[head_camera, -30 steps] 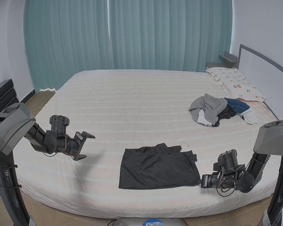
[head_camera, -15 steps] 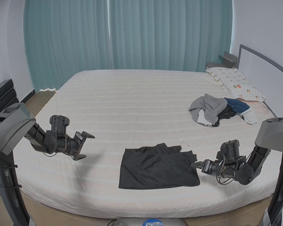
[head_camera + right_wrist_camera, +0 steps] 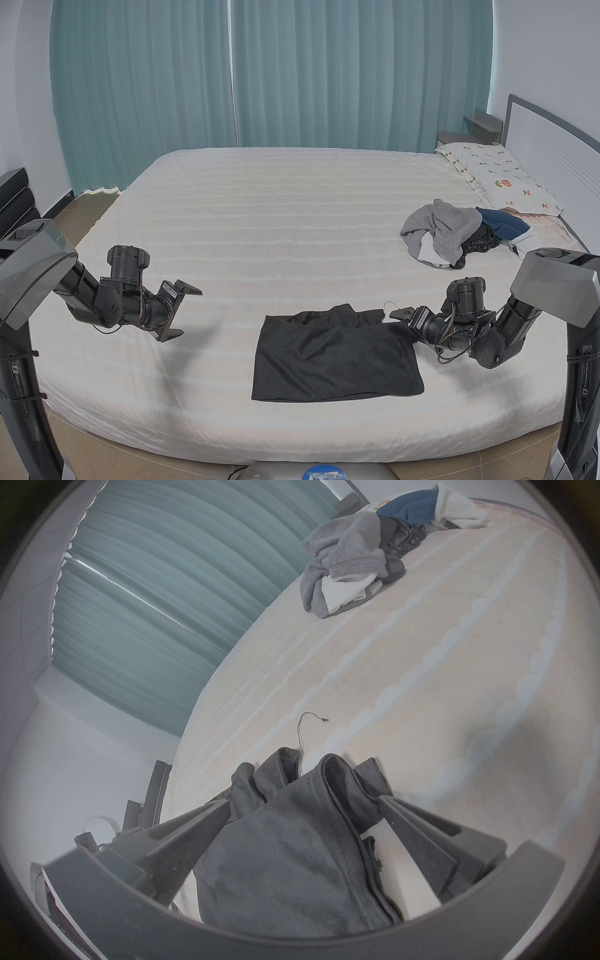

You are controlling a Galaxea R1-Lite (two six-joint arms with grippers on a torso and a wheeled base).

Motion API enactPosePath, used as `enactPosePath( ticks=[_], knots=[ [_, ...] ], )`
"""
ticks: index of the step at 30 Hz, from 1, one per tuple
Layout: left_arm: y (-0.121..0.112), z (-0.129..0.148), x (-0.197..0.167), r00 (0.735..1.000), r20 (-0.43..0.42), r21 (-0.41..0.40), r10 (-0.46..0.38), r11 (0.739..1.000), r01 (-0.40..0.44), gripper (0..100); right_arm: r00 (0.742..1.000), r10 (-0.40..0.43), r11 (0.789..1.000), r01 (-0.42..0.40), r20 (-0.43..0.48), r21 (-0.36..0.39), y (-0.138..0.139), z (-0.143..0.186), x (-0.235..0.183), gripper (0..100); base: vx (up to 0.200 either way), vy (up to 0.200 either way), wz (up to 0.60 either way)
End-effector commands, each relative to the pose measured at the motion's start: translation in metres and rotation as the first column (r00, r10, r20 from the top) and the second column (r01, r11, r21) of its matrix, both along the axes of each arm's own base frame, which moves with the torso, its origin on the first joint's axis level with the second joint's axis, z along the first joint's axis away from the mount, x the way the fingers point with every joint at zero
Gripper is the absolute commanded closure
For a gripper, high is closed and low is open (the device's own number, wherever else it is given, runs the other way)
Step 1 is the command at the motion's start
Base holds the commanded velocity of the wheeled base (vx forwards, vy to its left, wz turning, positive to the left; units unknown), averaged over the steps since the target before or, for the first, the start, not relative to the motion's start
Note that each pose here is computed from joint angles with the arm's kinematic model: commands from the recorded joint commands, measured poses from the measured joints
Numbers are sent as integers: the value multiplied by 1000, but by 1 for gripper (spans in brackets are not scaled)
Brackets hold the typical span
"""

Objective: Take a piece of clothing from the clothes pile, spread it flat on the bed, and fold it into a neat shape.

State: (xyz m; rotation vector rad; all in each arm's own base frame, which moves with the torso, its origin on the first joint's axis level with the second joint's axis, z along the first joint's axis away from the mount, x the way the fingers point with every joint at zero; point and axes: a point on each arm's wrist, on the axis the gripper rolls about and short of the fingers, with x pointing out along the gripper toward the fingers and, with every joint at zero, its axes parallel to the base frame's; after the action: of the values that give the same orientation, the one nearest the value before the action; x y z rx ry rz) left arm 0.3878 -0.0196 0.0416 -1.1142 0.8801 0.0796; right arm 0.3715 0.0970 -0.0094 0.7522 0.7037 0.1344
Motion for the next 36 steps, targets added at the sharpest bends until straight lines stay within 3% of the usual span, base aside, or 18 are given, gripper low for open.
enactPosePath(
  ticks=[1, 7, 8, 20, 27, 36],
  knots=[
    [-1, -1, 0, 1000, -2, 3, -3, 1000, 3, 0, 1000, 6, 1000, -6, -13, 3, 2, -11, 7, 0, 0, 0, 0],
    [-2, -2, 0, 1000, -1, 12, -12, 1000, 12, 0, 1000, 7, 1000, -7, -3, 7, 3, -13, 11, 0, 0, 0, 0],
    [-2, -2, 0, 1000, -1, 12, -12, 1000, 12, 0, 1000, 7, 1000, -7, -6, 6, 3, -16, 12, 100, 0, 0, 0],
    [-1, -2, 0, 1000, -2, 16, -7, 1000, 7, 0, 999, -42, 999, 42, 19, 17, -9, -10, 20, 100, 0, 0, 0],
    [-2, -2, 0, 1000, -2, 16, -9, 1000, 9, 0, 984, -156, 983, 146, 90, 112, -34, 3, 36, 100, 0, 0, 0],
    [-2, -2, 0, 1000, -2, 16, -9, 1000, 9, 0, 988, -140, 985, 132, 64, 114, -31, -6, 32, 100, 0, 0, 0]
  ],
)
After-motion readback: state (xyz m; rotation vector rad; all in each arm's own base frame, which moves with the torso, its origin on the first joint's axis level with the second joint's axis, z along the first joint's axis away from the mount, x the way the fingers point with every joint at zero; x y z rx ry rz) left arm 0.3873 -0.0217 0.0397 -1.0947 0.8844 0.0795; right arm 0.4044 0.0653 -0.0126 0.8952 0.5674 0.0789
